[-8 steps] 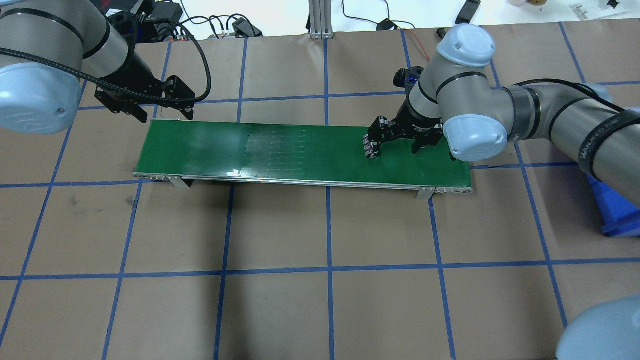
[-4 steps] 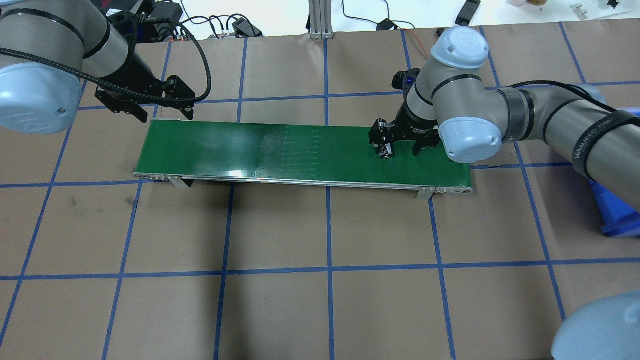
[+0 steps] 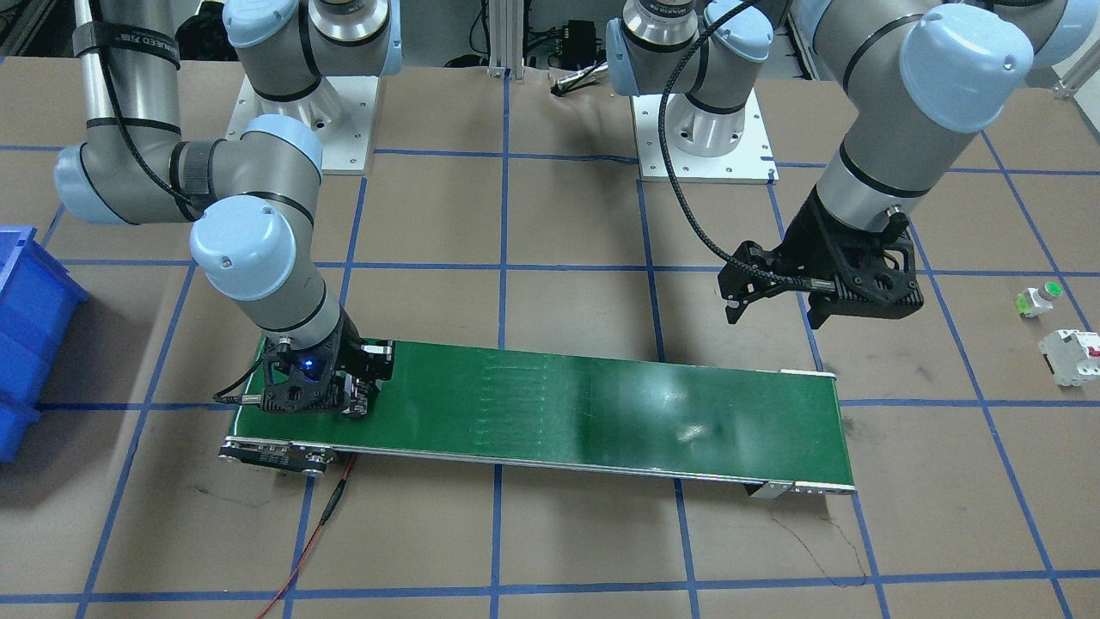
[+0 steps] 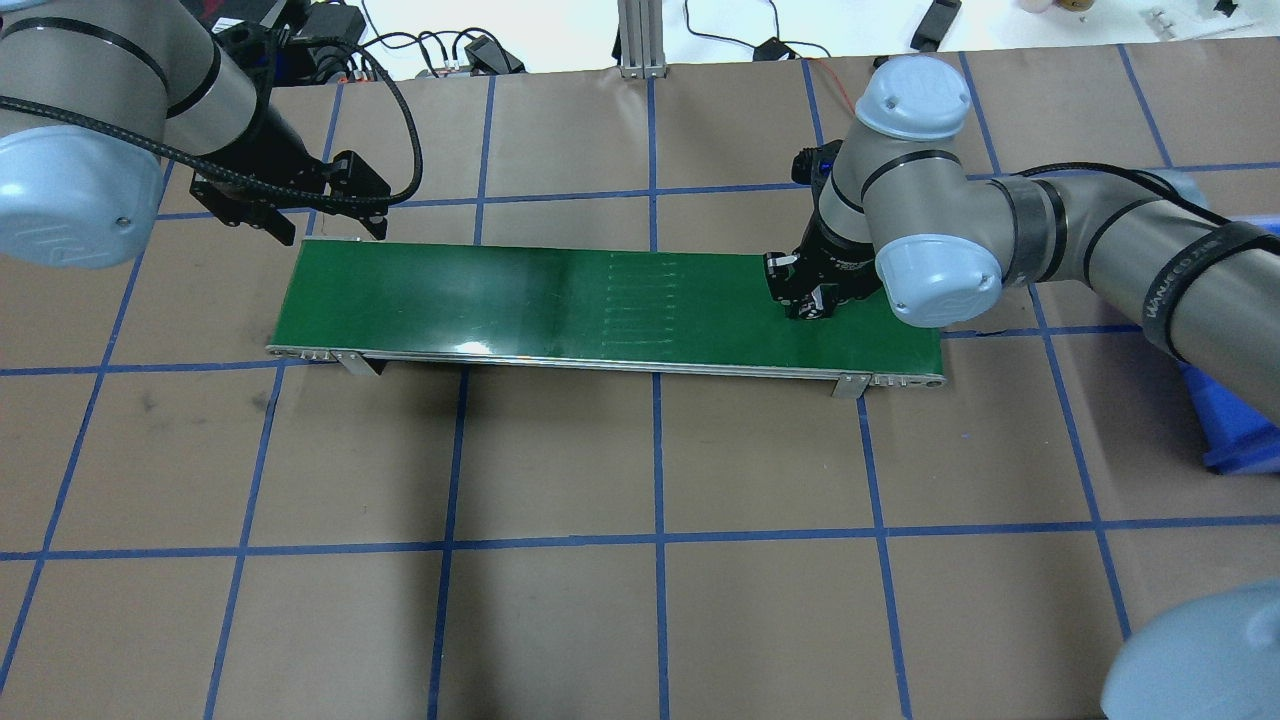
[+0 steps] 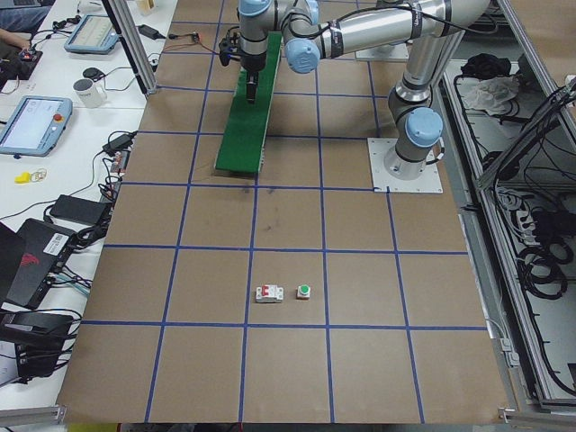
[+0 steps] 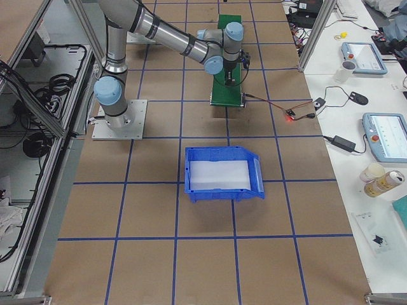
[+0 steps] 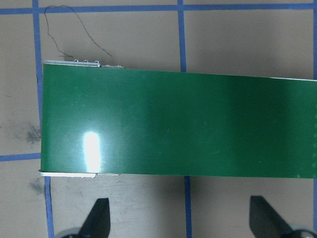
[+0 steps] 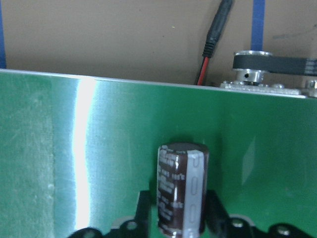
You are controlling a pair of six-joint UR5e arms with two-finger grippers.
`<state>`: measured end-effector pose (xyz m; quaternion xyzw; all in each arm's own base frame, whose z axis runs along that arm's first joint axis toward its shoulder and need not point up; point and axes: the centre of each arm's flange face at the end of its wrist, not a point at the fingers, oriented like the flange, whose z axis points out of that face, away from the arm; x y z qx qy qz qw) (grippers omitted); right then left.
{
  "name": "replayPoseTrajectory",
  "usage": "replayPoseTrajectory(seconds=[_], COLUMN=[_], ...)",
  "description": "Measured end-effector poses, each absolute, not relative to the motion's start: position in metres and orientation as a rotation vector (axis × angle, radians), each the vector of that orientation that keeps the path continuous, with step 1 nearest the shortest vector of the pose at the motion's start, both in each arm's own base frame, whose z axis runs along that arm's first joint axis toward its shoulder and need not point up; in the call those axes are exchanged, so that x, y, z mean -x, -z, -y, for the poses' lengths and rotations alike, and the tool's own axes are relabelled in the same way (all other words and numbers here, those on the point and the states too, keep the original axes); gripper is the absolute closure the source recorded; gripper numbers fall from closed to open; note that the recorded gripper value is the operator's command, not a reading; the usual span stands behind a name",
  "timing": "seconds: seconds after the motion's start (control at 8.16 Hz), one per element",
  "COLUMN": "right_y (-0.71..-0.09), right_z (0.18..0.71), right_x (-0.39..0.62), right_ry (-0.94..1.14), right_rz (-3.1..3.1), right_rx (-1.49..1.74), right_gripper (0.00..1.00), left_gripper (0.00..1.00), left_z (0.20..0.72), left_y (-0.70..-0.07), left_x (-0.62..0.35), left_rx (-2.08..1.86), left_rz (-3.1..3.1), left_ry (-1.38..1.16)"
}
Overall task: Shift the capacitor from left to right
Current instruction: 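Lift the capacitor with the right gripper and carry it to the blue bin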
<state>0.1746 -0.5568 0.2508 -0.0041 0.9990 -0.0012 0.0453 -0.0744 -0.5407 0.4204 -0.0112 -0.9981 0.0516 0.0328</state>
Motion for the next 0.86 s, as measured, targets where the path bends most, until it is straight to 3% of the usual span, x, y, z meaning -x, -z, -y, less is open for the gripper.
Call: replayPoseTrajectory(seconds=[0.37,0.86], right_y=[-0.267,-0.365], right_z=[0.561,0.582], right_x=[-0.158,-0.043], right_ry=[0.041,0.007], right_rz=[-3.136,-3.199], right_rx=[0.042,0.059], right_gripper=[1.00,1.00], left_gripper=[0.00,0.00], left_z=[0.541,0.541], left_y=[-0.421,-0.420], left_x=[0.074,0.075], left_rx=[0.036,0.037], left_rz=[3.072,3.072], left_ry=[-0.160,-0.155])
